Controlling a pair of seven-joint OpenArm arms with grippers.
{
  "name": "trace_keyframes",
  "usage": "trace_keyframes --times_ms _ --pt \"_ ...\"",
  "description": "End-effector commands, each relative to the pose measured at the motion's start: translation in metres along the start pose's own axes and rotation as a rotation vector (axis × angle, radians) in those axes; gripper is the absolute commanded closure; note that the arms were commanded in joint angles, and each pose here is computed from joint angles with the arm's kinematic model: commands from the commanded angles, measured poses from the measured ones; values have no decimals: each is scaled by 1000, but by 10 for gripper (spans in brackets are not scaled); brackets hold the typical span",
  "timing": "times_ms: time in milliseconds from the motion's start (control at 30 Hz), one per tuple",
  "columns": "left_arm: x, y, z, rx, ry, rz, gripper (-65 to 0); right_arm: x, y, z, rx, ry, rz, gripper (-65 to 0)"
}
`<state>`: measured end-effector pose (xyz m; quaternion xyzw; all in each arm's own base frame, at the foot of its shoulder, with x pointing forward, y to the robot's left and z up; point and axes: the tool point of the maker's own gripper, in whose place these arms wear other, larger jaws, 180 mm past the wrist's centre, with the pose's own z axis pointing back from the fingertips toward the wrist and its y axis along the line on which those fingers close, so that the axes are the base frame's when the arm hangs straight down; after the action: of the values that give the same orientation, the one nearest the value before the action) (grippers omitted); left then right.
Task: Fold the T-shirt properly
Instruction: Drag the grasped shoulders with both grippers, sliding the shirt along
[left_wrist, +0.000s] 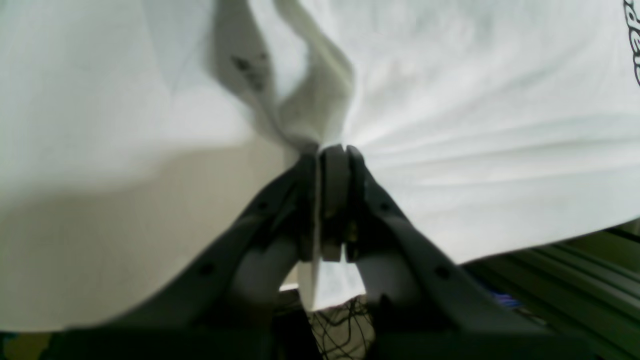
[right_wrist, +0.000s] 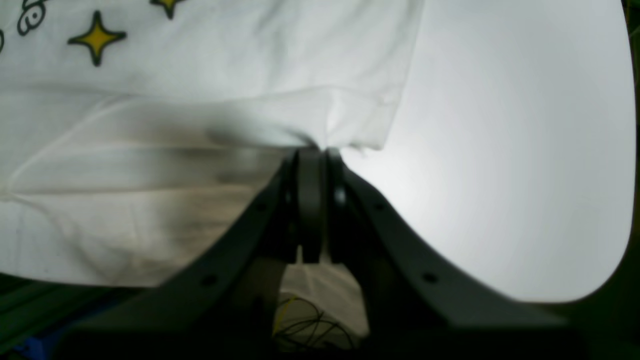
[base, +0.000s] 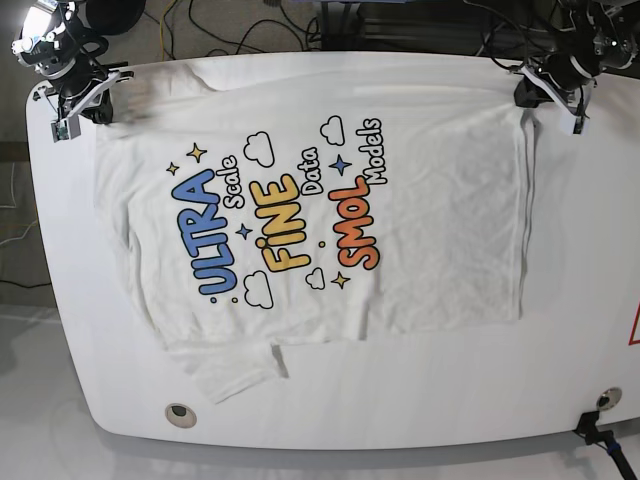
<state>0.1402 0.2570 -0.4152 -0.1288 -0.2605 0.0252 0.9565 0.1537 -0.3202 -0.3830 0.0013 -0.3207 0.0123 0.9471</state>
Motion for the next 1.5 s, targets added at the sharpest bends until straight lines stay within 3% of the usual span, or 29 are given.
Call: trace_keyframes --times_ms 0,400,767,833,1233,1467 --pt "7 6 9 23 -23 -17 0 11 -9 6 -30 -26 17 0" --pt "-5 1 16 -51 -10 -54 0 9 -9 8 -30 -10 17 0" --pt "3 11 32 -5 -76 17 0 32 -9 18 -51 -58 56 0" --pt "-3 11 29 -14 -61 25 0 25 2 14 -11 -43 59 0" --pt "53 11 18 -12 -184 51 0 66 10 4 15 -147 83 0" --pt "65 5 13 -30 -199 38 0 89 19 -4 32 -191 109 0"
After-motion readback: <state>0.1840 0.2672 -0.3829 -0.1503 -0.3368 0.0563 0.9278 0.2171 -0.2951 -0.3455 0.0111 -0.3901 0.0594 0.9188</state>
